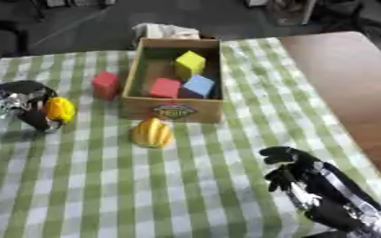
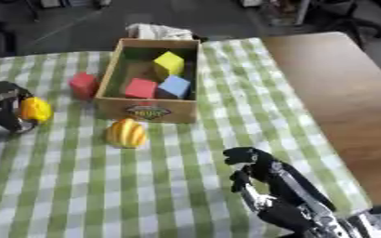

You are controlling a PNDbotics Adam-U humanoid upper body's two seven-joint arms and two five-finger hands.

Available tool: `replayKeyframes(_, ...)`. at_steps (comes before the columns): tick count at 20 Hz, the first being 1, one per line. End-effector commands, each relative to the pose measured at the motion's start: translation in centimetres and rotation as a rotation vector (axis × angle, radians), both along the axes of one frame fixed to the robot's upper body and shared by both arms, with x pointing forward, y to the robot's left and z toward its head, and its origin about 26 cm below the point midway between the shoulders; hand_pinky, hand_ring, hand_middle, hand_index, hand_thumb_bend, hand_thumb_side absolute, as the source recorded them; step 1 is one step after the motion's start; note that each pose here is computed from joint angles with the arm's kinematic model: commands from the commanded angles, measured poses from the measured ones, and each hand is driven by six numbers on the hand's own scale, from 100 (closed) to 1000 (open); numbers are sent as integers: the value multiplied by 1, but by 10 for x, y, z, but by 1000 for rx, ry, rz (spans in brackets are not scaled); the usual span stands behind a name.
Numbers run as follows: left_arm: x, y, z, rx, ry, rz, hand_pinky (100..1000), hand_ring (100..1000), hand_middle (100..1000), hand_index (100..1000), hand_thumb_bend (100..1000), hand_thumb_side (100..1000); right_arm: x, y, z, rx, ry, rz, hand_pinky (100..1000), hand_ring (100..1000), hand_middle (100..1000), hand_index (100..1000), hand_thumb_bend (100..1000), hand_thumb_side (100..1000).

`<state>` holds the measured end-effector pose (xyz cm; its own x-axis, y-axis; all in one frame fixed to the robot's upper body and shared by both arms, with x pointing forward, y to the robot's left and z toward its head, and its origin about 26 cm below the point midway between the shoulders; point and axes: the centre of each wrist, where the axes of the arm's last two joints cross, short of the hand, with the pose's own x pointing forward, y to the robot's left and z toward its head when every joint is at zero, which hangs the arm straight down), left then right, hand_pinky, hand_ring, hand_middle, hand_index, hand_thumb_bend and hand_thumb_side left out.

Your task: Pick up objects on the table and place them in the box.

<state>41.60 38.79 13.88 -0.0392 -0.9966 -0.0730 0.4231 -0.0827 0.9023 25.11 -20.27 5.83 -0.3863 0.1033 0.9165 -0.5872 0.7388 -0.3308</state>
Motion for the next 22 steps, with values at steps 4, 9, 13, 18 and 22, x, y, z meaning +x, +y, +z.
replayKeyframes(4,-3,-24,82,-23,-243,-151,579,487,476,670,100,255,0,-2,4,-10,-17,-1,695,501,825,756,100,472)
replayKeyframes(9,3,-74,112,-57,-315,-327,584,494,484,679,100,255,-1,-1,4,-10,-15,6,695,501,825,756,100,472)
replayKeyframes(13,18,-112,109,-28,-290,-414,591,501,495,689,128,266,-1,0,4,-6,-13,12,694,501,824,756,100,473)
replayKeyframes(18,31,-145,92,-10,-306,-465,612,532,533,731,123,266,-1,2,5,-3,-13,22,694,501,824,755,100,472)
replayKeyframes(22,39,-154,74,-9,-343,-421,640,581,587,777,139,271,0,4,6,2,-13,30,693,501,824,755,100,472)
